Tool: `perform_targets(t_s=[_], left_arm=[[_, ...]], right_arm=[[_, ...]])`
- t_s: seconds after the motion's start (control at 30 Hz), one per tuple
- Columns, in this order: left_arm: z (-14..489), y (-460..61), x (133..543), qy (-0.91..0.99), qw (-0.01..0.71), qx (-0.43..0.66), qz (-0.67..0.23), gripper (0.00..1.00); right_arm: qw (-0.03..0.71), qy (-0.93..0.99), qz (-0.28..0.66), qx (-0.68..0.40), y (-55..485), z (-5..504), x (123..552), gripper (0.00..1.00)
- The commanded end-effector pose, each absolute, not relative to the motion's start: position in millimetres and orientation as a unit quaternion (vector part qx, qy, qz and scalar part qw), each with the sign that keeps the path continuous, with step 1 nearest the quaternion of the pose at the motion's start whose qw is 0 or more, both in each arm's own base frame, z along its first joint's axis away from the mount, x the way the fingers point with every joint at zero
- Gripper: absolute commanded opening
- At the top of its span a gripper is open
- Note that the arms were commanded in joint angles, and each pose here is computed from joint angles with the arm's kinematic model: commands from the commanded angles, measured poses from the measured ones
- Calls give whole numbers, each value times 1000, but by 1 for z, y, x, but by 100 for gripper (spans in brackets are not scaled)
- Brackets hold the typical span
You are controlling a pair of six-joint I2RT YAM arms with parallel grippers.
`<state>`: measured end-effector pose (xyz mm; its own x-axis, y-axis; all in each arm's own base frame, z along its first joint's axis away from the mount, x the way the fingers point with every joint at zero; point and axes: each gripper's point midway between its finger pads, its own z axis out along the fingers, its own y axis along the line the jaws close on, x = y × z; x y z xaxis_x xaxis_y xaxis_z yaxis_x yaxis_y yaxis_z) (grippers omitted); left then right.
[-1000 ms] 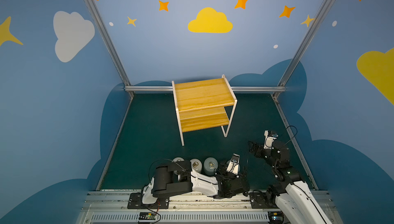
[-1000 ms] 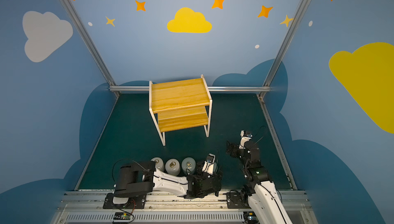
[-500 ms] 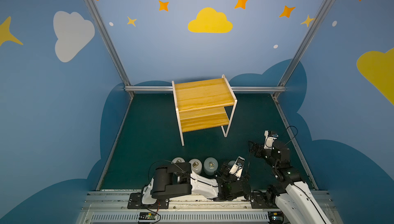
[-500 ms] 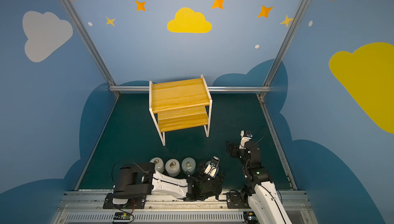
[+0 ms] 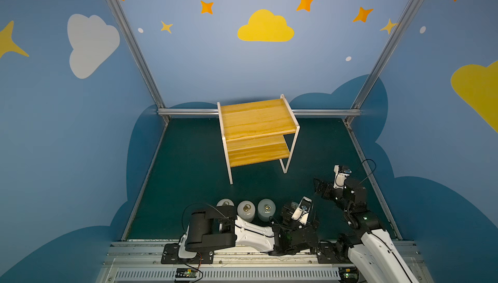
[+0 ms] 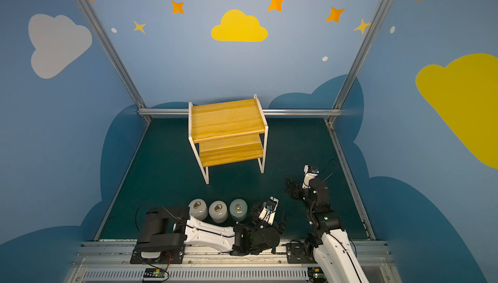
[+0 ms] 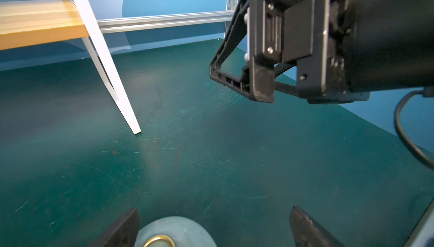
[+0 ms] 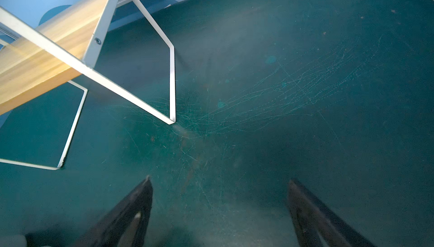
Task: Remove the tea canisters from the shelf
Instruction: Place the tea canister at the center of the board, then move the tea canister to the center of the board.
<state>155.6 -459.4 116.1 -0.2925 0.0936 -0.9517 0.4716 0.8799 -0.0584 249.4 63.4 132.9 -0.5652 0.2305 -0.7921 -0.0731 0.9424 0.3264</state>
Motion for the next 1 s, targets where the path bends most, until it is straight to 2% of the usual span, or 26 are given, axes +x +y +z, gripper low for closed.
perform_targets(t_s=[0.0, 0.13, 0.37, 0.73, 0.97], left_arm=[[130, -456, 158, 781, 577, 164, -173, 100], [140, -460, 157, 772, 585, 183, -171, 100], [173, -451, 164, 751, 593, 226, -184, 100], [193, -372, 214, 791, 543, 237, -155, 98], [198, -334, 235, 804, 535, 223, -133, 98]], right_arm=[[463, 868, 170, 51, 64, 136, 248, 92], [452, 871, 180, 66, 64, 135, 246, 92], [386, 896, 201, 90, 71, 122, 228, 90], [300, 916, 239, 116, 84, 99, 190, 84], [262, 932, 216, 123, 88, 84, 175, 82]])
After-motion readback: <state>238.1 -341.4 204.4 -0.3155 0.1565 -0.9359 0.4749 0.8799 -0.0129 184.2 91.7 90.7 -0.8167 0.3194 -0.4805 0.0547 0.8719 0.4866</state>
